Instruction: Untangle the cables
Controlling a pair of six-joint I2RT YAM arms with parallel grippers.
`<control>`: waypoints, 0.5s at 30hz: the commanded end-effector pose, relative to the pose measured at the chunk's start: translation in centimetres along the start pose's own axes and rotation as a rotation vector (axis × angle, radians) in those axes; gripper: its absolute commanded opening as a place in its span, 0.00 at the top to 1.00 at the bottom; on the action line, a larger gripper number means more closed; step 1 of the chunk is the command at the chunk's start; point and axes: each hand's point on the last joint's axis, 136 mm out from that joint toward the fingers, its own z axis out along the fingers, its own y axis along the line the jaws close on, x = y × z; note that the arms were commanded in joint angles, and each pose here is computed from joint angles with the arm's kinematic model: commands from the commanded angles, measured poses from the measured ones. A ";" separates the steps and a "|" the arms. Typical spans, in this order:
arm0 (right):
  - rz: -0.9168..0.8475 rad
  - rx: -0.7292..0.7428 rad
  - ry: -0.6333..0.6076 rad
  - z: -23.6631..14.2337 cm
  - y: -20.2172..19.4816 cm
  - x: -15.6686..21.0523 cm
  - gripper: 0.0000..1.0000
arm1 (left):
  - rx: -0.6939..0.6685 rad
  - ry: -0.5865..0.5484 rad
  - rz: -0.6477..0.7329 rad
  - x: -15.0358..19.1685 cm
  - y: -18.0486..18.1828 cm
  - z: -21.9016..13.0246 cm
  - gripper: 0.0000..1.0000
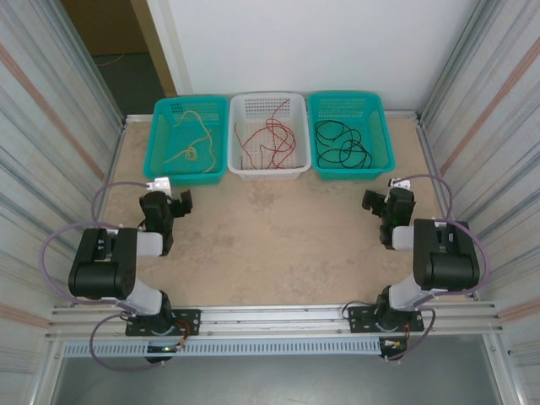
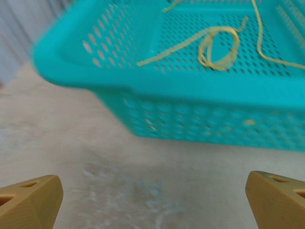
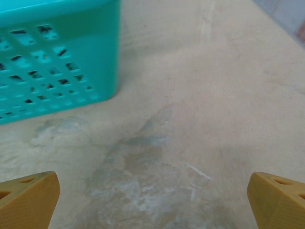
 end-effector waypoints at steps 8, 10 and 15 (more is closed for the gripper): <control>-0.080 -0.148 -0.091 -0.4 4.0 -2.5 0.01 | 0.032 -0.064 0.075 -2.0 -1.8 0.0 0.01; -0.072 -0.153 -0.079 -0.3 3.9 -2.4 0.01 | 0.045 -0.047 0.071 -1.9 -1.9 0.0 0.01; -0.068 -0.158 -0.079 -0.3 3.9 -2.5 0.01 | 0.056 -0.048 0.070 -1.9 -2.0 0.1 0.01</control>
